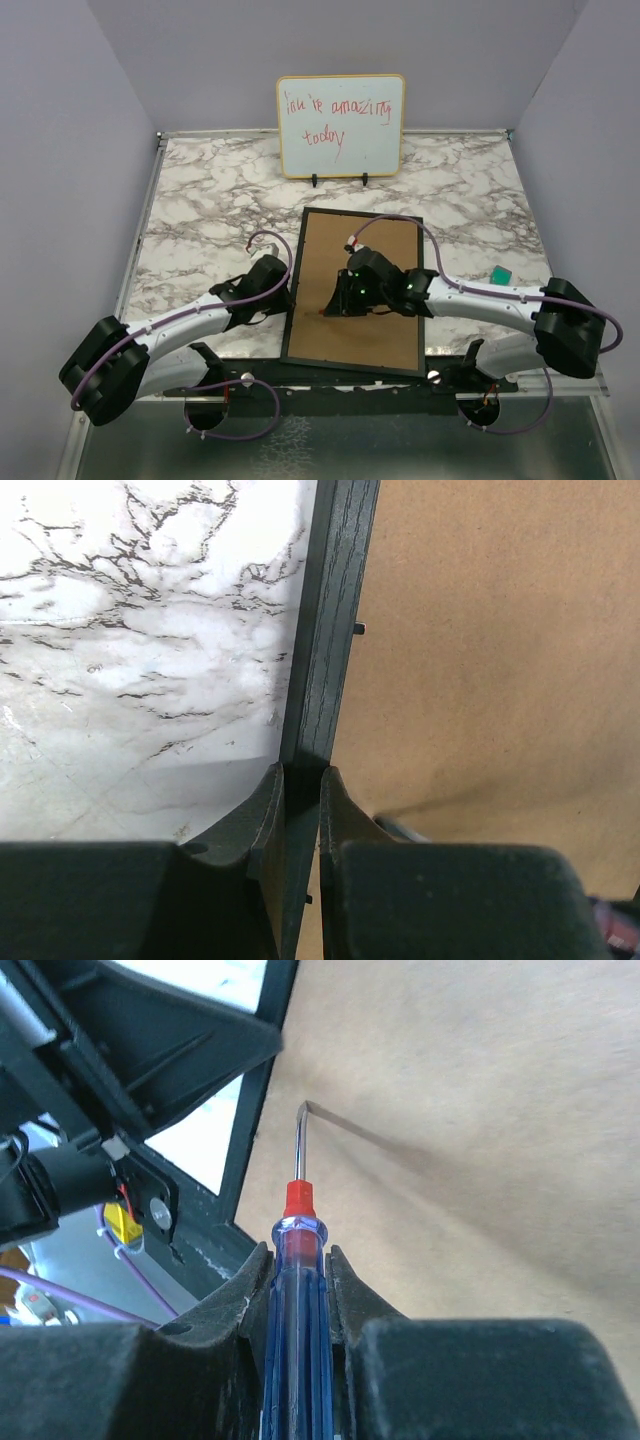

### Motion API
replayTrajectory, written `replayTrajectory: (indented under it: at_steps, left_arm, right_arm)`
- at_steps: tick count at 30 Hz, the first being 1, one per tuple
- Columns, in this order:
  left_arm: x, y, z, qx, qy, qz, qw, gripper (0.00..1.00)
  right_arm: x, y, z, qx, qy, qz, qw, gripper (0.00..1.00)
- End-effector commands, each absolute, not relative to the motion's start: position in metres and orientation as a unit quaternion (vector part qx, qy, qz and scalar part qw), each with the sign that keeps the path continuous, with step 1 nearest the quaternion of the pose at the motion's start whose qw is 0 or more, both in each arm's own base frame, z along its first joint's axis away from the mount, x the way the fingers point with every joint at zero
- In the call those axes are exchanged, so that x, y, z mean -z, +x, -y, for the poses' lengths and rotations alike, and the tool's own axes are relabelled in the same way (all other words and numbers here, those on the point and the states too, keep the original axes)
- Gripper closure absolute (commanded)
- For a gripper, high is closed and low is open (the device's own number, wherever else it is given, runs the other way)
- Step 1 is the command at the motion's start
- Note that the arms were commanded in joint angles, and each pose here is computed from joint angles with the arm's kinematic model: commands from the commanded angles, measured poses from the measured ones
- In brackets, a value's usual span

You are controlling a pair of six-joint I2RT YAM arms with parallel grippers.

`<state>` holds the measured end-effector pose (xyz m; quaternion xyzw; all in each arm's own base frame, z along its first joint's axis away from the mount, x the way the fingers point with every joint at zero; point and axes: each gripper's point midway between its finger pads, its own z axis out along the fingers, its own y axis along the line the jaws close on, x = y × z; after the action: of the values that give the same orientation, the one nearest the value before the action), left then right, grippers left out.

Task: Take the photo out of the frame
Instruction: Release the photo frame item from the photo frame.

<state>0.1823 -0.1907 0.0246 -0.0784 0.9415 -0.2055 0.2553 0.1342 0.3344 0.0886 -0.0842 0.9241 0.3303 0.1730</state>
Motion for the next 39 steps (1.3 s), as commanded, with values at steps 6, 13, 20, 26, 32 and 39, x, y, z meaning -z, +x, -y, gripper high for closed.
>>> replayTrajectory:
  at_steps: [6,13,20,26,32,39]
  left_arm:
    - [0.002,0.152,0.166,0.153,-0.078,-0.964,0.201,0.78]
    - [-0.004,0.154,0.171,0.164,-0.059,-0.963,0.207,0.63]
    - [-0.001,0.153,0.175,0.162,-0.043,-0.967,0.191,0.6]
    - [0.002,0.152,0.173,0.156,-0.038,-0.969,0.19,0.66]
    - [0.01,0.145,0.167,0.146,-0.043,-0.972,0.179,0.81]
    - [0.01,0.145,0.166,0.144,-0.042,-0.972,0.18,0.93]
  right_arm:
    - [-0.109,0.172,-0.319,-0.392,-0.072,-0.894,0.204,1.0]
    - [-0.114,0.194,-0.324,-0.443,-0.091,-0.869,0.203,0.99]
    - [-0.095,0.203,-0.33,-0.444,-0.099,-0.871,0.186,0.99]
    - [-0.082,0.204,-0.326,-0.441,-0.102,-0.873,0.182,1.0]
    - [-0.071,0.208,-0.322,-0.434,-0.106,-0.876,0.181,1.0]
    - [-0.062,0.209,-0.32,-0.428,-0.117,-0.877,0.185,1.0]
